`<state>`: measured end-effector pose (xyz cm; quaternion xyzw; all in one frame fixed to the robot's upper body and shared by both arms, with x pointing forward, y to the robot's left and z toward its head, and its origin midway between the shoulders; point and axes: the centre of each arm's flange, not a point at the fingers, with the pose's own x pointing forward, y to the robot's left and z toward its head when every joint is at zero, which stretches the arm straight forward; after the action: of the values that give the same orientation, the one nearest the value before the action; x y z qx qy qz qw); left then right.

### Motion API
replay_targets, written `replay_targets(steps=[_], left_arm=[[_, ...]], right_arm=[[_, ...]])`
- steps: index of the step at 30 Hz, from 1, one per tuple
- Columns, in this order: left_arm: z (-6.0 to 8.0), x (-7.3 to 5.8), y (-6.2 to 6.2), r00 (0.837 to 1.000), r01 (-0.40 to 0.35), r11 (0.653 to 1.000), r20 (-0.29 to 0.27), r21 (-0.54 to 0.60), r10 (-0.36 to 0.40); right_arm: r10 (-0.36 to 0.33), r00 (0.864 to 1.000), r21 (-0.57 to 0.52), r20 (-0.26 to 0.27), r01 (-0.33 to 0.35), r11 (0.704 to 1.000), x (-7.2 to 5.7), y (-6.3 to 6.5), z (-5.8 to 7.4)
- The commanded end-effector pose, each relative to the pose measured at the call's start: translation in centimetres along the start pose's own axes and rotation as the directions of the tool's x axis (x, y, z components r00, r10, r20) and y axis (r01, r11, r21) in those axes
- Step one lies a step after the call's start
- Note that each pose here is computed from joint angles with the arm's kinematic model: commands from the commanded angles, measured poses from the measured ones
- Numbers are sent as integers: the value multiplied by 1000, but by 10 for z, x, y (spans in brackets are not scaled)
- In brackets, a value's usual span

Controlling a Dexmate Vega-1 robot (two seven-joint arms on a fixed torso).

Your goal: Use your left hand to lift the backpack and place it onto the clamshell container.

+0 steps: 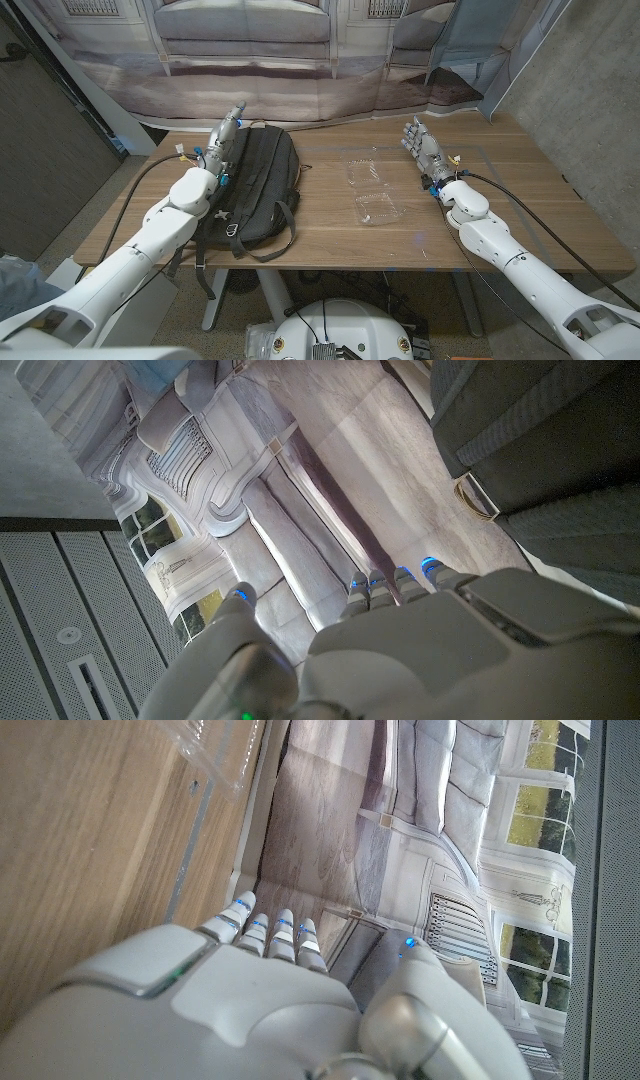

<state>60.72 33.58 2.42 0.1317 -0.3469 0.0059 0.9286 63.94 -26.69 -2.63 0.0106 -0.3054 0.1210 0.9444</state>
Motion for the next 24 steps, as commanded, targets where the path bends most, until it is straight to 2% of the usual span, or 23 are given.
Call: replay_targets(steps=[1, 13, 24], left_arm=[[6, 5, 3, 1000, -23, 996, -3, 87, 24], [10, 14, 6, 999, -40, 983, -13, 181, 43], [14, 25, 6, 999, -51, 971, 4, 236, 52]], right_arm=[[2, 1000, 2, -8, -2, 1000, 3, -1, 0], [-3, 1000, -5, -3, 3, 1000, 2, -2, 2], [-14, 1000, -5, -5, 14, 1000, -1, -4, 1]])
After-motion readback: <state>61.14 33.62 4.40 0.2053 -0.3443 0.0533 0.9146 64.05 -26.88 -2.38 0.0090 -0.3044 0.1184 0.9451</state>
